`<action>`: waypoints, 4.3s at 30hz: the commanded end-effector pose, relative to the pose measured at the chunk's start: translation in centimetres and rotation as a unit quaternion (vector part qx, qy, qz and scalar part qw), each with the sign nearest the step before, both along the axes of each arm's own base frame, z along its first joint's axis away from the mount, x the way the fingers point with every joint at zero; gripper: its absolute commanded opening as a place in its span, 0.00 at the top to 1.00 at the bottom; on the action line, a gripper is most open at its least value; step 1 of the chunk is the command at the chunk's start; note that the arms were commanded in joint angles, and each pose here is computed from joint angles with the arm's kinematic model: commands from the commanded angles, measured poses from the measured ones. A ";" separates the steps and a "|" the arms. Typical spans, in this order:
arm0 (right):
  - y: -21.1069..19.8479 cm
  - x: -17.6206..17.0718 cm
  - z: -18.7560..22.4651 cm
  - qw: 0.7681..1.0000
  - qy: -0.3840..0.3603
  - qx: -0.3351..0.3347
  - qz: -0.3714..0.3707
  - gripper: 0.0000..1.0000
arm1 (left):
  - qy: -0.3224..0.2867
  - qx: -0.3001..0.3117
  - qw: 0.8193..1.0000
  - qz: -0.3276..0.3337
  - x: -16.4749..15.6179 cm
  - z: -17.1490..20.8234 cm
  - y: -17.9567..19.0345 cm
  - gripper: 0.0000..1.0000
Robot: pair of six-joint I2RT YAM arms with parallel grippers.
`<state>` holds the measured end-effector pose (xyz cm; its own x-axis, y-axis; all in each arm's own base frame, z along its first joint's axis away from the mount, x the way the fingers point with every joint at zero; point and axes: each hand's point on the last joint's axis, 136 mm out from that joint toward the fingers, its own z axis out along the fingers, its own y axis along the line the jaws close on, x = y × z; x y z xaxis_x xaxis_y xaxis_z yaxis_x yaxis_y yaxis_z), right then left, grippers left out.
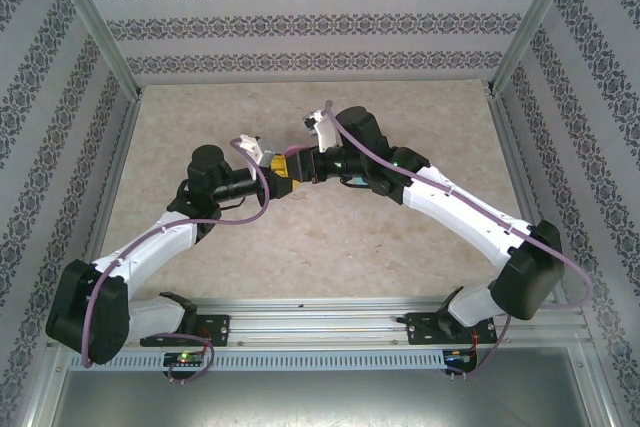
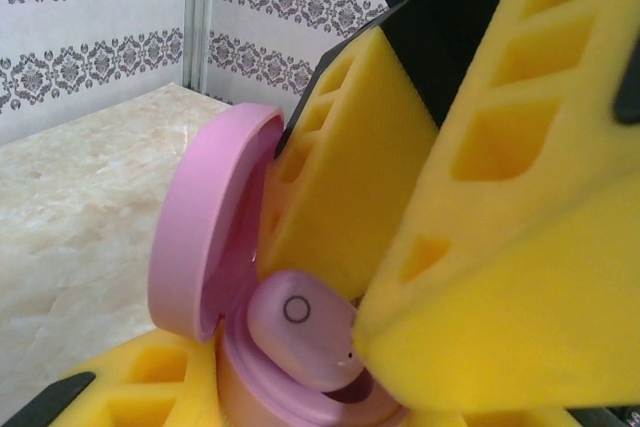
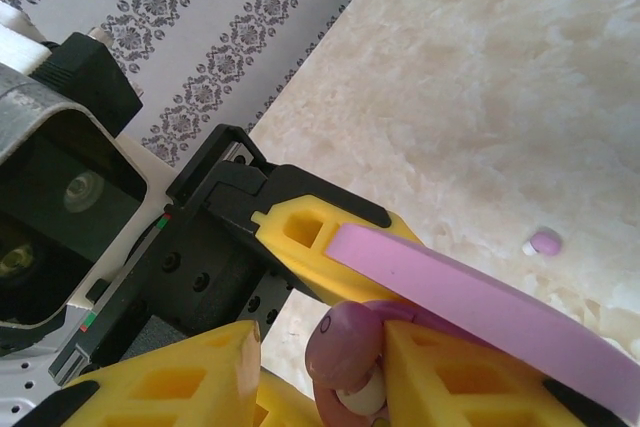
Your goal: Insert the wireless bluetooth earbuds into the charging case
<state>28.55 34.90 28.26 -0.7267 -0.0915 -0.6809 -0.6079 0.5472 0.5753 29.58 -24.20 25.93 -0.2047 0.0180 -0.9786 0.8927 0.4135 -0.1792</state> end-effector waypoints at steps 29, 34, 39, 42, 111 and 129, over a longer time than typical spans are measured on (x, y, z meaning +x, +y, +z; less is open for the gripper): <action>-3.8 2.1 3.0 0.994 -0.012 -0.017 -0.106 0.60 | -0.093 -0.004 0.994 -0.051 -2.5 4.0 -0.9 0.74; -3.8 1.8 3.3 0.994 0.005 -0.007 -0.107 0.60 | -0.094 0.003 0.994 -0.047 -2.4 3.8 -0.9 0.74; -3.5 1.6 2.6 0.995 0.022 -0.004 -0.102 0.61 | -0.095 0.007 0.994 -0.045 -2.3 3.6 -0.9 0.74; -3.3 1.5 2.8 0.995 0.024 0.001 -0.097 0.64 | -0.094 0.010 0.995 -0.045 -2.3 3.4 -0.9 0.74; 7.6 9.7 -25.6 0.926 0.273 -0.231 -0.119 0.54 | 0.014 0.061 0.989 0.131 -2.9 -2.3 7.6 0.74; 7.0 9.8 -24.1 0.920 0.181 -0.328 -0.111 0.55 | 0.013 0.061 0.990 0.131 -2.9 -2.4 7.7 0.74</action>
